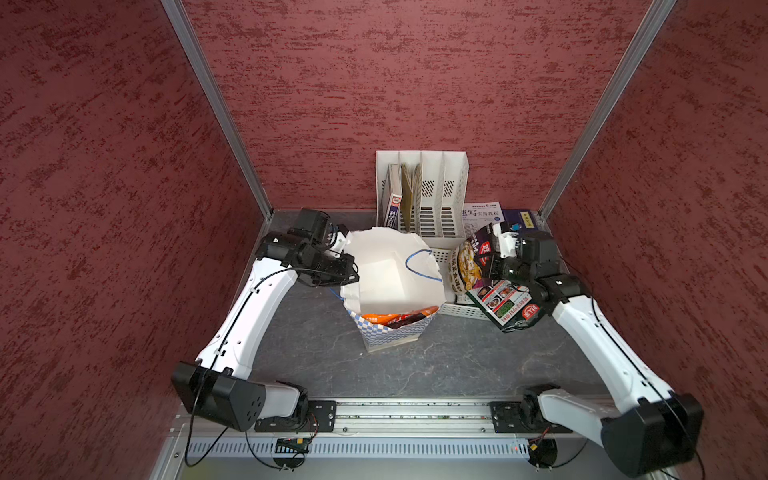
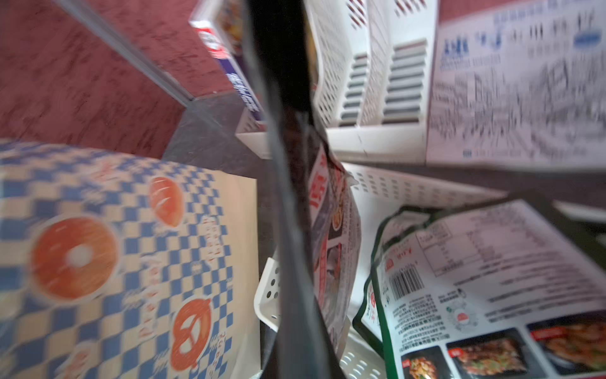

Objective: Place the condiment packets inside the bag
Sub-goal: Pick up the condiment packet from the storage box, then place the condiment packet in the paper bag.

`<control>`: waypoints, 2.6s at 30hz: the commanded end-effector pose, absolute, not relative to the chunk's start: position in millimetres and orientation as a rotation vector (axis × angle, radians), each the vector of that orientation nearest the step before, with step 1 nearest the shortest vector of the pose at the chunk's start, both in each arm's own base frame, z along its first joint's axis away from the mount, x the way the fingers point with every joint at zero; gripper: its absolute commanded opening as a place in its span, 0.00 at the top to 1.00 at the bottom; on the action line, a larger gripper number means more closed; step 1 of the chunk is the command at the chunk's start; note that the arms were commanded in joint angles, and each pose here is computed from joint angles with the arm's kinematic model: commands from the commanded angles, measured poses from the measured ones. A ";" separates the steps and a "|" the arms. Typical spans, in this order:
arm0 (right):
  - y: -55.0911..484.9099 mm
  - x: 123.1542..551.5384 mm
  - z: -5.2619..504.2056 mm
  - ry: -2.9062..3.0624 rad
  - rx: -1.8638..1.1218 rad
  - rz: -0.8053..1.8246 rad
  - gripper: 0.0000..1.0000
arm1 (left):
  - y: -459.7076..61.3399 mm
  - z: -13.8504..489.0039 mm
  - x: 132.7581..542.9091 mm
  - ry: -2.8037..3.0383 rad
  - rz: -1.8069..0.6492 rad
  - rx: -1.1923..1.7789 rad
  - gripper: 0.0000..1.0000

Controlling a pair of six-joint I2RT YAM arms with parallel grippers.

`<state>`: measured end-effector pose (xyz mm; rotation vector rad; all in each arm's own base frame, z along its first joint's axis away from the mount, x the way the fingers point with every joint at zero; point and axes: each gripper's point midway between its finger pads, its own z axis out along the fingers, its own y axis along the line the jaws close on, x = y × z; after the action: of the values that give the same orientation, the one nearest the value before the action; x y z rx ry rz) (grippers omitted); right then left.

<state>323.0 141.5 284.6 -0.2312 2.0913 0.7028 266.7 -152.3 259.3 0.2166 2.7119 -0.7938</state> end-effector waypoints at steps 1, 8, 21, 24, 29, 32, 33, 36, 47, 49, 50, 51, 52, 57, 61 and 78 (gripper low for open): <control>166.9 283.8 382.1 1.703 -0.651 0.623 1.00 | -156.2 273.4 275.7 2.636 -0.789 0.278 1.00; 197.9 221.6 512.1 1.209 -0.974 0.470 1.00 | -167.8 273.1 270.0 2.634 -0.792 0.354 1.00; 304.1 227.9 530.3 1.044 -1.243 0.498 1.00 | -168.6 272.1 266.2 2.641 -0.776 0.370 1.00; 305.3 234.6 501.8 1.131 -1.264 0.481 1.00 | -167.4 273.3 265.3 2.637 -0.769 0.371 1.00; 279.9 230.2 466.2 1.222 -1.260 0.384 1.00 | -165.8 272.6 266.0 2.637 -0.753 0.368 1.00; 271.6 226.9 448.7 1.262 -1.302 0.344 1.00 | -166.6 271.5 268.0 2.642 -0.754 0.369 1.00; 271.1 225.7 443.5 1.272 -1.320 0.341 1.00 | -166.8 272.0 268.7 2.641 -0.755 0.367 1.00; 276.8 222.7 430.5 1.277 -1.378 0.346 1.00 | -167.1 271.8 270.1 2.644 -0.755 0.365 1.00; 321.5 217.7 360.3 1.328 -1.673 0.260 1.00 | -167.0 269.6 271.6 2.654 -0.746 0.363 1.00; 327.2 215.6 347.0 1.350 -1.718 0.245 1.00 | -167.4 269.2 271.8 2.655 -0.747 0.366 1.00; 328.8 215.1 339.7 1.363 -1.741 0.235 1.00 | -167.1 269.1 272.0 2.656 -0.746 0.365 1.00; 330.2 213.0 332.8 1.374 -1.766 0.228 1.00 | -166.9 269.2 272.2 2.656 -0.743 0.365 1.00; 330.9 211.8 325.6 1.387 -1.788 0.223 1.00 | -166.9 269.0 272.4 2.656 -0.743 0.364 1.00; 338.2 203.5 299.1 1.433 -1.860 0.275 1.00 | -166.7 268.1 272.8 2.658 -0.739 0.363 1.00; 346.3 196.6 290.1 1.421 -1.885 0.306 1.00 | -166.9 266.7 274.0 2.663 -0.738 0.361 1.00; 309.3 216.0 392.0 1.556 -1.224 0.354 0.41 | -167.5 265.0 277.4 2.668 -0.736 0.357 1.00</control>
<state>203.5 331.0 332.8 -1.6019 1.5084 0.2980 269.1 -162.9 253.4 0.3185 2.7282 -0.7317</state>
